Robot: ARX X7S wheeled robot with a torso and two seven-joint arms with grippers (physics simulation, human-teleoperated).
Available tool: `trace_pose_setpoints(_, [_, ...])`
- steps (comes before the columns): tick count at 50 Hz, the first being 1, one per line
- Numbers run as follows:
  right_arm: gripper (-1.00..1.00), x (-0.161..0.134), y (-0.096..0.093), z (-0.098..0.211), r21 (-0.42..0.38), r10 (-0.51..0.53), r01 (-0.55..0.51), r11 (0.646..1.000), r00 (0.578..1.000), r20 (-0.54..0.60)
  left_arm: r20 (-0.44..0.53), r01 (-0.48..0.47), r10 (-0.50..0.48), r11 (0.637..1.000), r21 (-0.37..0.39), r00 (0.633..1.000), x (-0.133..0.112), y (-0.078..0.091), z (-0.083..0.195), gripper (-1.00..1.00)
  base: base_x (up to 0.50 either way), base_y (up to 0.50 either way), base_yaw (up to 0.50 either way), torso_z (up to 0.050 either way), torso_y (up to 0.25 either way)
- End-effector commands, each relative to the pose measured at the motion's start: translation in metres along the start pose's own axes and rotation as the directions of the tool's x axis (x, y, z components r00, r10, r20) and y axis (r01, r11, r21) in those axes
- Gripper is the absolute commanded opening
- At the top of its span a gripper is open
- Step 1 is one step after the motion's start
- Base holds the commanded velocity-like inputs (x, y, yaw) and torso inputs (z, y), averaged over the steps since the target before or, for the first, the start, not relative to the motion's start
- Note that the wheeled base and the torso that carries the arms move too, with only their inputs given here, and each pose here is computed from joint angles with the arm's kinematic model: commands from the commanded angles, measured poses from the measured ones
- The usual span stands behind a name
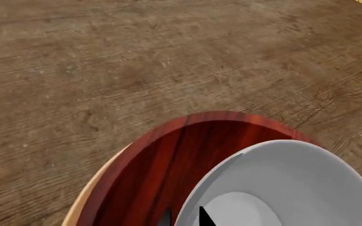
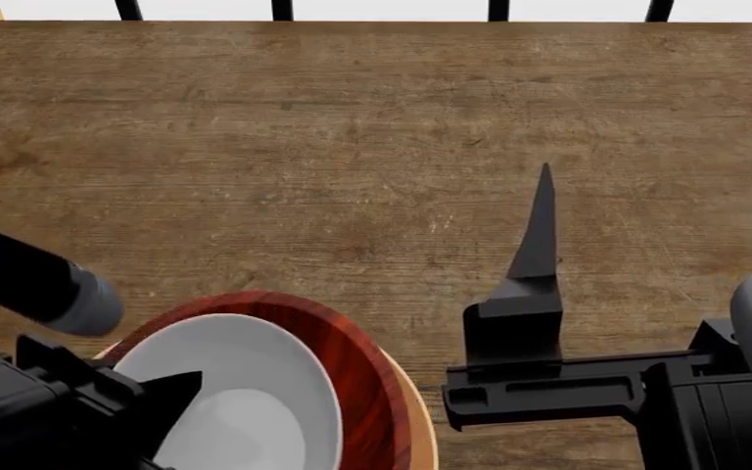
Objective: Stack the bowls from largest to smallest.
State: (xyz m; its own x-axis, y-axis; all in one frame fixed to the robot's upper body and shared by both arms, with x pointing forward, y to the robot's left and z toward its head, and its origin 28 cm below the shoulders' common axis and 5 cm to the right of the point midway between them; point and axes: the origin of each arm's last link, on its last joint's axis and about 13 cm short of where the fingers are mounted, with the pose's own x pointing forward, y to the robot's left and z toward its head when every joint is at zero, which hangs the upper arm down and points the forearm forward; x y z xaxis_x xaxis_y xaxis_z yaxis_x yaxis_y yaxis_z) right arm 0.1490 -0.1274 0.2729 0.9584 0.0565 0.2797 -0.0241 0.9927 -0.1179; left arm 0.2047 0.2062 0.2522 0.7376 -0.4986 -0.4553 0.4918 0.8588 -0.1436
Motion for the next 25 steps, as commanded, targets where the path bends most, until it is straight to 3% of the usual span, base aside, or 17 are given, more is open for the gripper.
trace_pose_setpoints(1, [1.00, 0.003, -0.001, 0.001, 0.028, -0.005, 0.004, 1.000, 1.000, 0.018, 0.026, -0.010, 0.011, 0.999, -0.034, 1.000, 0.002, -0.002, 0.000, -1.00, 0.00, 0.00, 0.00, 0.000, 0.000])
trace_pose_setpoints(4, [1.00, 0.003, -0.001, 0.001, 0.030, -0.007, 0.006, 1.000, 1.000, 0.019, 0.024, -0.012, 0.012, 1.000, -0.024, 1.000, 0.002, -0.001, 0.000, -1.00, 0.00, 0.00, 0.00, 0.000, 0.000])
trace_pose_setpoints(5, [1.00, 0.004, -0.001, -0.001, 0.030, -0.007, 0.007, 1.000, 1.000, 0.015, 0.028, -0.012, 0.013, 1.000, -0.022, 1.000, 0.001, -0.002, 0.001, 1.00, 0.00, 0.00, 0.00, 0.000, 0.000])
trace_pose_setpoints(17, [1.00, 0.005, -0.002, -0.001, 0.036, -0.011, 0.011, 0.999, 1.000, 0.012, 0.048, -0.027, 0.028, 0.999, -0.021, 0.998, -0.001, -0.001, 0.005, 1.00, 0.00, 0.00, 0.00, 0.000, 0.000])
trace_pose_setpoints(25, [1.00, 0.005, -0.001, -0.002, 0.036, -0.003, 0.002, 0.999, 1.000, 0.011, 0.124, -0.018, 0.016, 1.000, 0.012, 0.992, -0.021, -0.011, 0.023, 1.00, 0.00, 0.00, 0.00, 0.000, 0.000])
